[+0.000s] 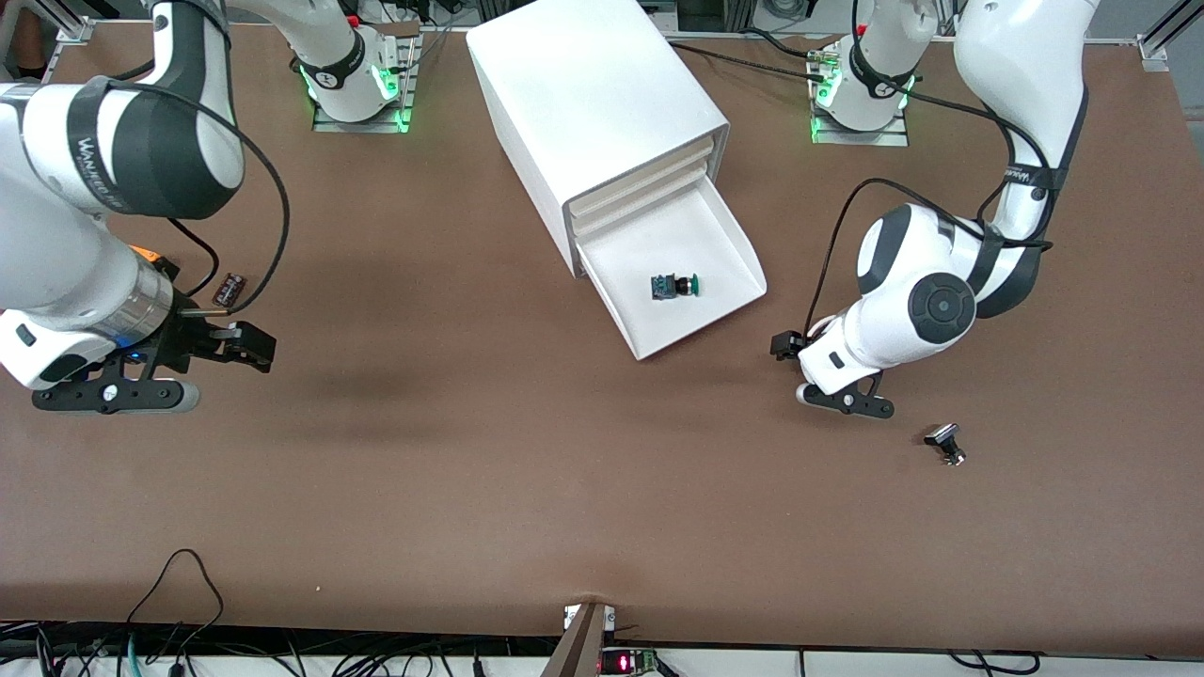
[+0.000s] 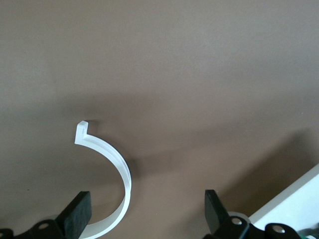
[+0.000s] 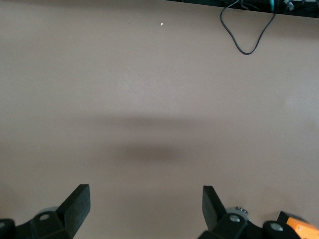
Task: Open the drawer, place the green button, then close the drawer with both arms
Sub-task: 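Withdraw the right gripper to rest while the left gripper approaches the drawer front, then push the drawer shut into the cabinet with the left gripper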
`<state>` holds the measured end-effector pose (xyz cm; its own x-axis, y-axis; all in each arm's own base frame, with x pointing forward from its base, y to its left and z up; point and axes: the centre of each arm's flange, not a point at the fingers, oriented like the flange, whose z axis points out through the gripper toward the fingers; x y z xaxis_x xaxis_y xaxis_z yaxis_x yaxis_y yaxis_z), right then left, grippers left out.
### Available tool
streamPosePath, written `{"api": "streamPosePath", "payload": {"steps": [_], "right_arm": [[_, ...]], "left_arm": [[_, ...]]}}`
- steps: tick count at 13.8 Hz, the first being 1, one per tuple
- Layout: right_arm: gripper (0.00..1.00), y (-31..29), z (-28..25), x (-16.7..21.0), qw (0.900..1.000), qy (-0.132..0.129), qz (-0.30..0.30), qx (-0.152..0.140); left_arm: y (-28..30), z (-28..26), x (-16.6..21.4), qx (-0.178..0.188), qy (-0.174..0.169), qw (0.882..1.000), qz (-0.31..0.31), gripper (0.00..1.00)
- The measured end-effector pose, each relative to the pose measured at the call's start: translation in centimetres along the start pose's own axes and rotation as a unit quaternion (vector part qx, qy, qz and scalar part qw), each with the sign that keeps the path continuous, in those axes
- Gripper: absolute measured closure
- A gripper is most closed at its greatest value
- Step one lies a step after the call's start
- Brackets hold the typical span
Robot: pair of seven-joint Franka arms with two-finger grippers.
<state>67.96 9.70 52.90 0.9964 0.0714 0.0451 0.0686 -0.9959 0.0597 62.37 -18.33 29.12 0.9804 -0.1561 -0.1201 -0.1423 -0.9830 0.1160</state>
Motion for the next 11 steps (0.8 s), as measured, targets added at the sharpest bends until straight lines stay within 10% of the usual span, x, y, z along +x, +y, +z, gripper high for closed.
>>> {"api": "streamPosePath", "payload": {"steps": [11], "right_arm": [[0.00, 8.4, -1.0, -4.1, 0.999, -0.012, -0.015, 0.048]], "left_arm": [[7.9, 4.8, 0.0, -0.045, 0.008, 0.960, -0.277, 0.00]]}}
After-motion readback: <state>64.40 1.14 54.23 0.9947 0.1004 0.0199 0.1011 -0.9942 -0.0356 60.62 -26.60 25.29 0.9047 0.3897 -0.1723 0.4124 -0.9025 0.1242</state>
